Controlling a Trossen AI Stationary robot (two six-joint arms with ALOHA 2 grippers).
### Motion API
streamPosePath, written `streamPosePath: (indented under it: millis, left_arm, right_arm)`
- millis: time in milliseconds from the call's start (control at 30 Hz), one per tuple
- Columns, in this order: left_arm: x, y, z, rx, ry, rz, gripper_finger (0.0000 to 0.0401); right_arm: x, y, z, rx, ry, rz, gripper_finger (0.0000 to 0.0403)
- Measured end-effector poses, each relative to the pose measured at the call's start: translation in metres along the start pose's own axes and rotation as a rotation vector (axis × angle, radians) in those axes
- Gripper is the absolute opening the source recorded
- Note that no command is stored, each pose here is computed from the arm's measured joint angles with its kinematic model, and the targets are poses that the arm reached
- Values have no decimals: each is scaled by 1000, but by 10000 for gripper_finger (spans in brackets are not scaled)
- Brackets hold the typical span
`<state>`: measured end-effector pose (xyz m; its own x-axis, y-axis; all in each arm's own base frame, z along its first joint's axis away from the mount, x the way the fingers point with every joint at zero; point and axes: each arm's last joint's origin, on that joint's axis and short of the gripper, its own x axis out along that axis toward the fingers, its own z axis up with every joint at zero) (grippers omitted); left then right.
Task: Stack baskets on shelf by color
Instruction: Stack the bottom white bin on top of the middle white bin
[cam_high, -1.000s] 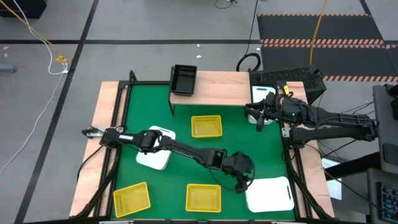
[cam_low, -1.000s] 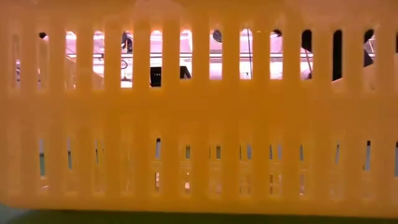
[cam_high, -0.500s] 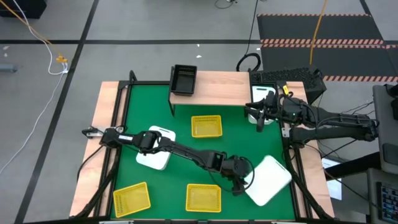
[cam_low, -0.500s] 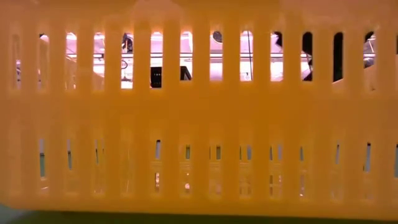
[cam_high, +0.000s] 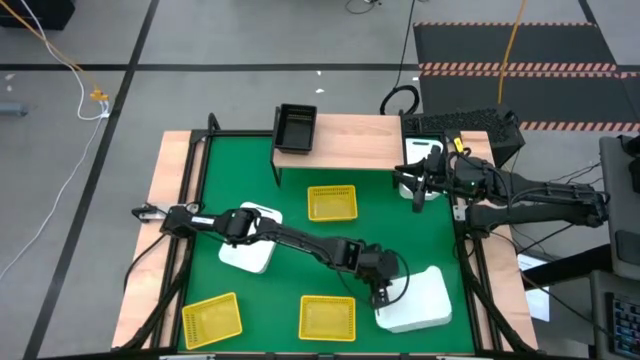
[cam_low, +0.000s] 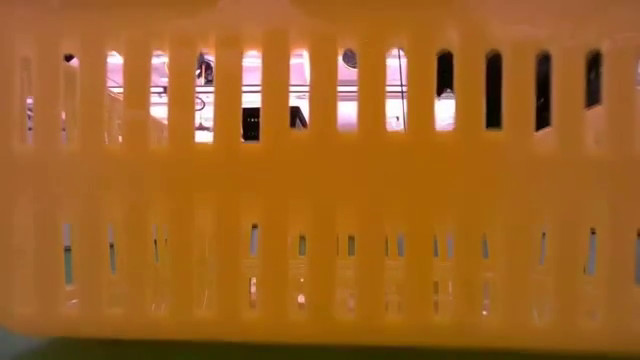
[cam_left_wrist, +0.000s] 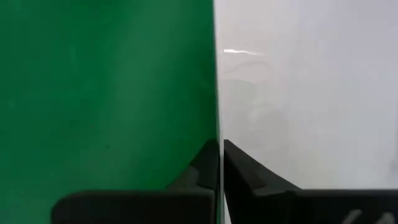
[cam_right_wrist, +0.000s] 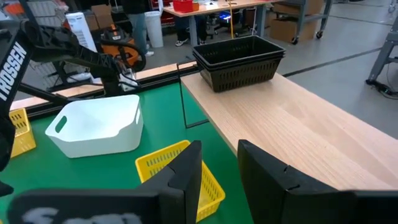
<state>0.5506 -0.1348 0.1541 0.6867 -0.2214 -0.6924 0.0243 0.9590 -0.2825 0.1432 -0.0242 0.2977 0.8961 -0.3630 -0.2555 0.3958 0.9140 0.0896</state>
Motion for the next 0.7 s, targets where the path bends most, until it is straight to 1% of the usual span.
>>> streamPosePath:
  millis: [100, 200, 300, 400, 467, 533, 633, 700]
  left_arm:
    - [-5, -1, 4, 122, -13, 12, 5]
    - [-18, -5, 12, 265, -37, 60, 6]
    - [-48, -14, 29, 434, -75, 99, 4]
    - [-86, -24, 44, 626, -77, 144, 5]
    - [-111, -30, 48, 772, -25, 188, 4]
    - [-142, -35, 49, 921, 55, 240, 3]
    - [-201, -41, 47, 1113, 198, 277, 8]
    - [-240, -40, 43, 1183, 295, 272, 12]
  right_arm:
    - [0, 0, 0, -8, 0, 0, 100]
    - [0, 0, 0, -11, 0, 0, 100]
    - [-1, 0, 0, -19, 0, 0, 100]
    - [-3, -1, 1, -23, -10, 1, 100]
    - [-5, -1, 2, -21, -20, 3, 100]
    - [-9, -2, 2, -18, -30, 4, 100]
    - [-13, -3, 2, -14, -31, 5, 100]
    - [-16, -4, 1, -14, -27, 4, 100]
